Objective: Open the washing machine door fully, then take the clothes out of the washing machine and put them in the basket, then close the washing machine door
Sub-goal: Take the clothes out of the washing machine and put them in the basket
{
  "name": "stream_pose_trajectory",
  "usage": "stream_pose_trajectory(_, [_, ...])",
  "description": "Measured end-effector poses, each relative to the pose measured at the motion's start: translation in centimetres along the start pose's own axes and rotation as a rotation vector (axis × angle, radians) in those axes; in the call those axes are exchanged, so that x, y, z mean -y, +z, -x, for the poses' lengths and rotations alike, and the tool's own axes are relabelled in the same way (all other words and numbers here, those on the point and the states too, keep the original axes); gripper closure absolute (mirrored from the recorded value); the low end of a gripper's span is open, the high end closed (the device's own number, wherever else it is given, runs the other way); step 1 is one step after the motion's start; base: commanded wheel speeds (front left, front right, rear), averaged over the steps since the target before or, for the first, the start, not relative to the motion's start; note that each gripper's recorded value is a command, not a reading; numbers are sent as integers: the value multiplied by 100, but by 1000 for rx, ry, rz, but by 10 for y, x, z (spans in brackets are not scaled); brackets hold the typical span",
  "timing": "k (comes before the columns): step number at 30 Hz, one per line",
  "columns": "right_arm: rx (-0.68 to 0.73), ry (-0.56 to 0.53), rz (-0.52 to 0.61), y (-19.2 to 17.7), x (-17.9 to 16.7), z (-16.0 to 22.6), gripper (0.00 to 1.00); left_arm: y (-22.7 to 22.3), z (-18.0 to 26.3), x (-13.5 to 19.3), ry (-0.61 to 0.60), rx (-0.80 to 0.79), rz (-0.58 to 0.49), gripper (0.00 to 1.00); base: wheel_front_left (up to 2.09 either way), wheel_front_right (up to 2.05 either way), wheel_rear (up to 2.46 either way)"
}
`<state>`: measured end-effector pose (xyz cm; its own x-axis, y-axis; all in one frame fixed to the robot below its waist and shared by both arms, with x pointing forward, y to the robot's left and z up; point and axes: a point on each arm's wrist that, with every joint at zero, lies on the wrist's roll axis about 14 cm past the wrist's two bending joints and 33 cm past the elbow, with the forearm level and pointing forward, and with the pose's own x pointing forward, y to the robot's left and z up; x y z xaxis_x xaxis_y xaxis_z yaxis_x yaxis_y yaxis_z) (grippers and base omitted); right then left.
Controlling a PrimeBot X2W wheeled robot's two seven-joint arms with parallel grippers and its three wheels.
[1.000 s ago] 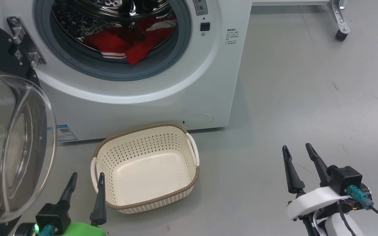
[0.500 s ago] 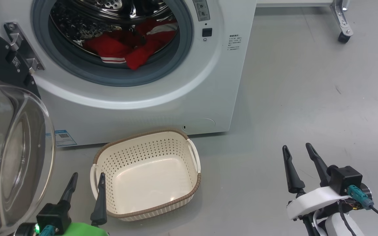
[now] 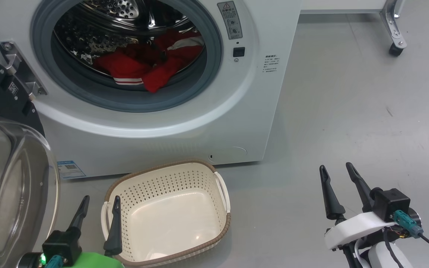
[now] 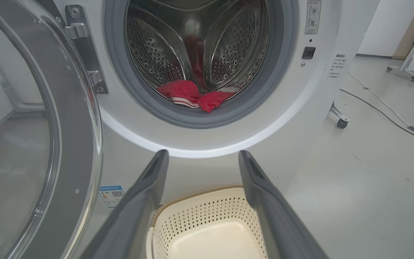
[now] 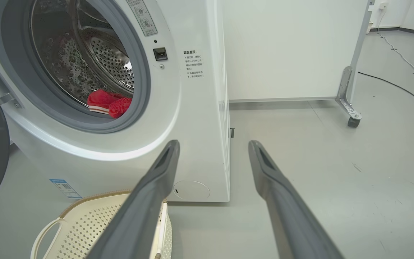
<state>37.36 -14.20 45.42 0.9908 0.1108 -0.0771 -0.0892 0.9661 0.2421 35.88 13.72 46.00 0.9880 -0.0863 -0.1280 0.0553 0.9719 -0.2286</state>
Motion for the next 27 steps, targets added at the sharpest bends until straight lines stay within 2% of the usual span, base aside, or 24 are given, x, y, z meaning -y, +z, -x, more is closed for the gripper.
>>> stream_pose_trajectory(27, [-8,5,-1,-3,-2,-1,0,1,-6,3,-4,2,-3,0,11,-11,0])
